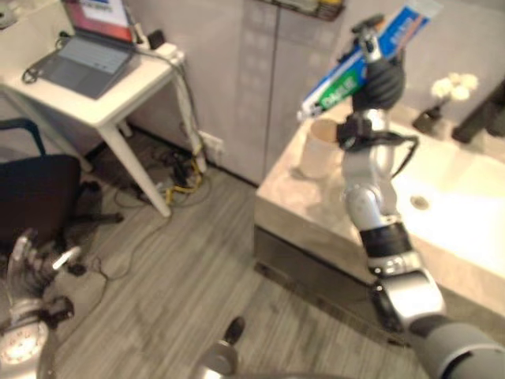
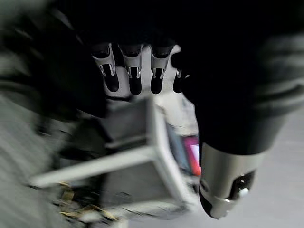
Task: Put brush and paste in cup on sink, flatten towel.
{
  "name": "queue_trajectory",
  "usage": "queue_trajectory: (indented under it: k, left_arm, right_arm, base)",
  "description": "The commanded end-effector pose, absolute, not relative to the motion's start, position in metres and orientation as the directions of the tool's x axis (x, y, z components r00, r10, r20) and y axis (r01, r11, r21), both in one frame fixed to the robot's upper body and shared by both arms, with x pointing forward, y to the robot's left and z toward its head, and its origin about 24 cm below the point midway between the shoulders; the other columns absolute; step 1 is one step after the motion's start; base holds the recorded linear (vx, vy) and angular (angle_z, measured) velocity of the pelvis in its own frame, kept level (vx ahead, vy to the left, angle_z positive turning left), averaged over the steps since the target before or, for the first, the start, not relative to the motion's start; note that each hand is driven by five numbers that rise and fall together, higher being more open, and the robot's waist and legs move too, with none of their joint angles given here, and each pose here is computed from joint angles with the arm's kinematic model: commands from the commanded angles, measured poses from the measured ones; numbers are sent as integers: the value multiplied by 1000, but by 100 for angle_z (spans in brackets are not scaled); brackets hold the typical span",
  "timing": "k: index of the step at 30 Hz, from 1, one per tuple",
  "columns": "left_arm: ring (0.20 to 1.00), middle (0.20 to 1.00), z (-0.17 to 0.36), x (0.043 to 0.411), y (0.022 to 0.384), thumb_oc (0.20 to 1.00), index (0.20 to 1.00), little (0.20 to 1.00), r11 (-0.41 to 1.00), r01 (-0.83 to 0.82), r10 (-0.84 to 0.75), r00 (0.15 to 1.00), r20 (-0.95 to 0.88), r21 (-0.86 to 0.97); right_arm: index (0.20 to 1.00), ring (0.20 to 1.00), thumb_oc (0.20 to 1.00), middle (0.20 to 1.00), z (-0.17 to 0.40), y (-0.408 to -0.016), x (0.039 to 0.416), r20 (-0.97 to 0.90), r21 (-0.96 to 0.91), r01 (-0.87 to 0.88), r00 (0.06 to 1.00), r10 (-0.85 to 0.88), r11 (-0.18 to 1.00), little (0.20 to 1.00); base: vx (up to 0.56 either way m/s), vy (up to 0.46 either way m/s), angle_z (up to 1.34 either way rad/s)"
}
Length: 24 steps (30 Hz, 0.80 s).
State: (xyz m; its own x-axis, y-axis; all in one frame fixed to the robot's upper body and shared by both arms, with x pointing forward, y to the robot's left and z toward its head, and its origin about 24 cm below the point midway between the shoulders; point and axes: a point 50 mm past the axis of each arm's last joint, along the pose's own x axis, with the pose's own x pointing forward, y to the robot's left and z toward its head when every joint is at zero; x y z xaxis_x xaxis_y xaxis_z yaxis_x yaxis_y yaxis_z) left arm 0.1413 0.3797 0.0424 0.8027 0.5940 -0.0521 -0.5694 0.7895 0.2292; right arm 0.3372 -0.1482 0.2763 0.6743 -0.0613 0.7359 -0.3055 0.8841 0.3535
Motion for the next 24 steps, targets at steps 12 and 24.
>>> queue_trajectory:
  k: [12, 24]
  left_arm:
    - [1000, 1000, 59, 158, 373, 1000, 1000, 1000, 845, -466, 482, 876, 4, 262]
    - [1000, 1000, 50, 155, 365, 1000, 1000, 1000, 864, -439, 460, 887, -34, 247]
  right_arm:
    - [200, 200, 200, 200, 319, -150, 327, 841, 112, -208, 540, 19, 972, 200]
    - [200, 200, 200, 200, 323, -150, 335, 831, 45, -107, 556, 22, 993, 200]
  base:
    - [21, 34, 2]
    - [-17, 17, -12]
